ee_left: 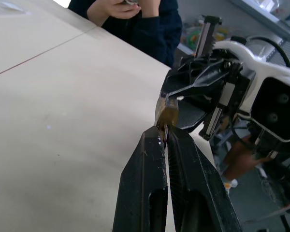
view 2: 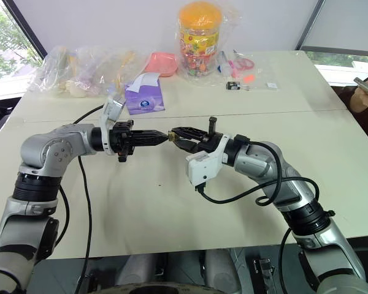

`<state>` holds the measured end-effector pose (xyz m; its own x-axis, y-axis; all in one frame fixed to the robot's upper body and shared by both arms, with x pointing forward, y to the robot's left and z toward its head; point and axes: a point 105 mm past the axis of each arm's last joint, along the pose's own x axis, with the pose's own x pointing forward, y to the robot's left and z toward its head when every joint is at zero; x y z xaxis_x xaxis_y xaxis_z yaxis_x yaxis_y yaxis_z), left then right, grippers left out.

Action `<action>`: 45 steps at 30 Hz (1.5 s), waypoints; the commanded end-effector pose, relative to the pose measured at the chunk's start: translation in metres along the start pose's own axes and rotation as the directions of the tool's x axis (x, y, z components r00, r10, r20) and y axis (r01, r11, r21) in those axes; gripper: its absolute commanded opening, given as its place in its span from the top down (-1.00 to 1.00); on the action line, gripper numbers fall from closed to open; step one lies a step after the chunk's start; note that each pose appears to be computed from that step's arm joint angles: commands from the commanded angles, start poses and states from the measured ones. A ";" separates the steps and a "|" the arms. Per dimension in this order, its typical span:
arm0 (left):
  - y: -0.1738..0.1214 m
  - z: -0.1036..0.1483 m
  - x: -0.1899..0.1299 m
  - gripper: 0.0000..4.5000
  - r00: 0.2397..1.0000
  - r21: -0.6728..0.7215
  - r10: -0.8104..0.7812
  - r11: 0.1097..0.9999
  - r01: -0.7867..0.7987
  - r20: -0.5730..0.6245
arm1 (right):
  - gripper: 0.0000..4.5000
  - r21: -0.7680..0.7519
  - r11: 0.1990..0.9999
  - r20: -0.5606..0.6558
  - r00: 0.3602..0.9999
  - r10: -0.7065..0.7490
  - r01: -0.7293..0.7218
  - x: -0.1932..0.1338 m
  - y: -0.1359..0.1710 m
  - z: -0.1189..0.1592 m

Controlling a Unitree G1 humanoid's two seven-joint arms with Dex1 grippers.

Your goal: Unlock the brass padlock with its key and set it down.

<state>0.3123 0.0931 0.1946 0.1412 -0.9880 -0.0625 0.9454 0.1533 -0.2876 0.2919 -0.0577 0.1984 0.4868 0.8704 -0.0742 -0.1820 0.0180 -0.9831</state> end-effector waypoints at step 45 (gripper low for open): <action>-0.011 -0.008 0.012 0.91 0.981 0.717 0.050 0.690 0.102 -0.187 | 0.69 0.031 0.997 0.060 0.996 0.073 -0.075 -0.002 0.000 0.012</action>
<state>0.3081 0.0865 0.1892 0.1677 -0.9601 -0.2237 0.9148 0.0670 0.3983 0.2911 -0.0610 0.1918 0.4623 0.8722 -0.1600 -0.2910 -0.0213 -0.9565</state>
